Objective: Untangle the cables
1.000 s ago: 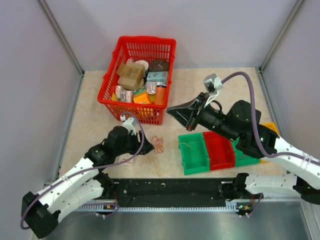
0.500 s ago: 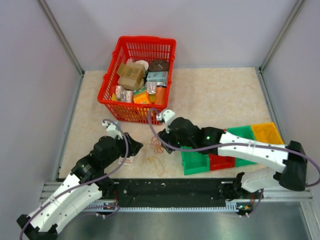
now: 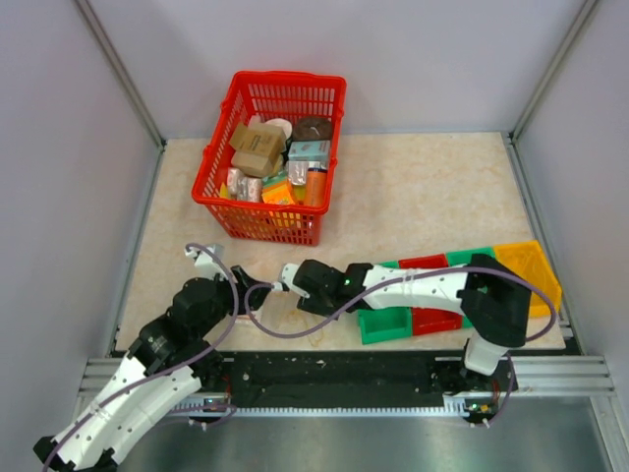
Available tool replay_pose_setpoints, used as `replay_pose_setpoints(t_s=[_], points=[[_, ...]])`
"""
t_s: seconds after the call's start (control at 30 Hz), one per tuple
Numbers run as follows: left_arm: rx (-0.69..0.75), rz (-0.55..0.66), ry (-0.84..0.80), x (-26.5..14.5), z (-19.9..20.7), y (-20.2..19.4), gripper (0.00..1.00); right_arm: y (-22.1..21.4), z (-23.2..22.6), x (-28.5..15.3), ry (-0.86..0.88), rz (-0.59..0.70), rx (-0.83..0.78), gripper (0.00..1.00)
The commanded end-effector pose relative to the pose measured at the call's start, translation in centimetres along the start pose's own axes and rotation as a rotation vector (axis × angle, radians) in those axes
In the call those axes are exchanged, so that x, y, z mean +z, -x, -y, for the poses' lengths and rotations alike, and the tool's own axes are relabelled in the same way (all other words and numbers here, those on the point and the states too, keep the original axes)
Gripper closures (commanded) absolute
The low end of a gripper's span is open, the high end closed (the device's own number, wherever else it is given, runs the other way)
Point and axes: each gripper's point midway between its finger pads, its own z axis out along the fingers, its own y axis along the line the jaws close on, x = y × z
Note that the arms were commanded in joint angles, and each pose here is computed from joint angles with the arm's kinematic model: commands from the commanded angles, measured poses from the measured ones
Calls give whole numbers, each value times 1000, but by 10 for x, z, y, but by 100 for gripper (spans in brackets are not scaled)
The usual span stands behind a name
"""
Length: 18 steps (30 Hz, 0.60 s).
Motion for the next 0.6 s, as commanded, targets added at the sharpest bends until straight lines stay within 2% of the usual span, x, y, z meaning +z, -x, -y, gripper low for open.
replay_pose_setpoints(t_s=[0.0, 0.1, 0.27, 0.3, 0.37, 0.43, 0.5, 0.57], points=[[-21, 61, -5, -4, -1, 9, 41, 14, 13, 15, -81, -26, -157, 40], [-23, 67, -10, -5, -1, 10, 41, 14, 20, 33, -147, -58, -181, 43], [-25, 63, -11, -5, -1, 9, 41, 15, 21, 51, -187, -71, -175, 57], [-23, 63, -14, -5, 0, 9, 41, 14, 20, 55, -193, -72, -177, 61], [-22, 61, -16, -6, 0, 9, 41, 10, 20, 63, -209, -86, -178, 79], [-23, 64, -18, -6, 1, 10, 41, 9, 25, 63, -243, -84, -158, 92], [-25, 63, -17, -6, 0, 9, 41, 18, 34, 48, -284, -43, -120, 99], [-26, 70, -13, -7, -1, 10, 41, 31, 43, 23, -309, 23, -67, 100]])
